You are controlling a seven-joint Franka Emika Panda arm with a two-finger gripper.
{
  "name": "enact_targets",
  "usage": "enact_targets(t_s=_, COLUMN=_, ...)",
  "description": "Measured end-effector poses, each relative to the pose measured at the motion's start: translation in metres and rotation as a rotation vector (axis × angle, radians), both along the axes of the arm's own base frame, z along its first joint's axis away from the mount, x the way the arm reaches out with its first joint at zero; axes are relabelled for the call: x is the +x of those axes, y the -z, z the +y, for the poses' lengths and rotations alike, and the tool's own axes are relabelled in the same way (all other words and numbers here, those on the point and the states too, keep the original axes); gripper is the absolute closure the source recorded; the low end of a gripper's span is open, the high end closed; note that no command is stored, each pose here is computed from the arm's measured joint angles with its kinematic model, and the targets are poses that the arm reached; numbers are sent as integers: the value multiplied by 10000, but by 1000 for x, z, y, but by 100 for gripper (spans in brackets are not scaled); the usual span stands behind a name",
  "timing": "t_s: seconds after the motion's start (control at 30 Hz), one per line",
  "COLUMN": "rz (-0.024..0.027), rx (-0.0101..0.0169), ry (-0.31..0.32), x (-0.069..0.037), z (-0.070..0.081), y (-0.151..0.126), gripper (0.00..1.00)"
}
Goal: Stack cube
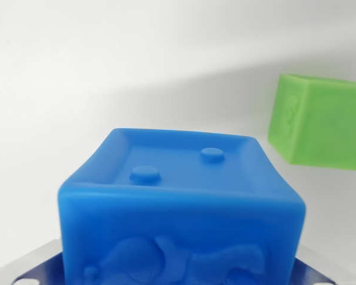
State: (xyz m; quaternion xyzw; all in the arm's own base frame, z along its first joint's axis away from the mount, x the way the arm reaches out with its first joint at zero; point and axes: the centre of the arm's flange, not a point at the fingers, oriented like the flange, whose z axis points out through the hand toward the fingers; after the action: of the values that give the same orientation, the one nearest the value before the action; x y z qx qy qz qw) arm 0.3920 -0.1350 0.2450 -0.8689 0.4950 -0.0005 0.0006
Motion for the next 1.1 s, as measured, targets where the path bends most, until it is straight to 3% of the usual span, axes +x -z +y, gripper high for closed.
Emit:
enact_targets(t_s=0.63, rz=-26, rx=-4, ry=139, x=-2, z=-34, y=-9, gripper=100)
enact_targets(t_s=1.1, rz=-16, rx=-10, ry=236, x=-4, z=-60, y=-15, gripper=100)
